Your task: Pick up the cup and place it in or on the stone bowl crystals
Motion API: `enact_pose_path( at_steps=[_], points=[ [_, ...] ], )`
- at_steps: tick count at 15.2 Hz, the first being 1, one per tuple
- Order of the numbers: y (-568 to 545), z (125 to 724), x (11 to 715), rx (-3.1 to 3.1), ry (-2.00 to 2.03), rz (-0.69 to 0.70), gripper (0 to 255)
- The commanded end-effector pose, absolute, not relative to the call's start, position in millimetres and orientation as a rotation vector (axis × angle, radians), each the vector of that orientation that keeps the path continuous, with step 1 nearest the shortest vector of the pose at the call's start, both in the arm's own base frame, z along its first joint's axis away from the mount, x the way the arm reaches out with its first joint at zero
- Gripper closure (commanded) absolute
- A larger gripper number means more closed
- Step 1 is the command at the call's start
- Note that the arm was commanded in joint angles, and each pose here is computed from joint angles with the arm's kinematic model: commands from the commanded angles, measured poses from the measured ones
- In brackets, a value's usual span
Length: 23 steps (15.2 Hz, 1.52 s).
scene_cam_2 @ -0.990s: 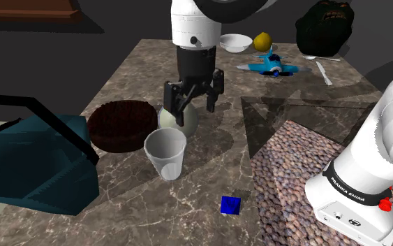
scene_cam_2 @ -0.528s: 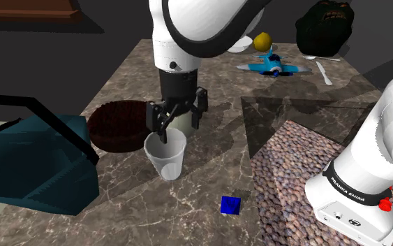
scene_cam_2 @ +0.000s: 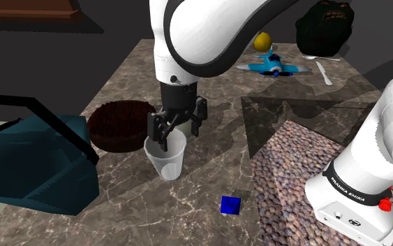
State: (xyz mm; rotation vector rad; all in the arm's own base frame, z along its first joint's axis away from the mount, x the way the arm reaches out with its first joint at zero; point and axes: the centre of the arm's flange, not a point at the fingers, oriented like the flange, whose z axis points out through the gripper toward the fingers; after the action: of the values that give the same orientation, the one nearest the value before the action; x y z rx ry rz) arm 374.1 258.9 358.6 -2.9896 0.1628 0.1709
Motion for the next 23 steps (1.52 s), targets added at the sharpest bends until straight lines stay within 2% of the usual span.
enact_pose_path(
  at_steps=[1,3,4,13,23],
  points=[
    [258.9,358.5,374.2,-2.989,0.163,0.171,0],
    [258.9,358.5,374.1,-2.990,0.163,0.171,0],
    [258.9,358.5,374.1,-2.990,0.163,0.171,255],
    [258.9,358.5,374.2,-2.989,0.163,0.171,255],
    [258.9,411.3,374.2,-2.989,0.163,0.171,255]
  ],
)
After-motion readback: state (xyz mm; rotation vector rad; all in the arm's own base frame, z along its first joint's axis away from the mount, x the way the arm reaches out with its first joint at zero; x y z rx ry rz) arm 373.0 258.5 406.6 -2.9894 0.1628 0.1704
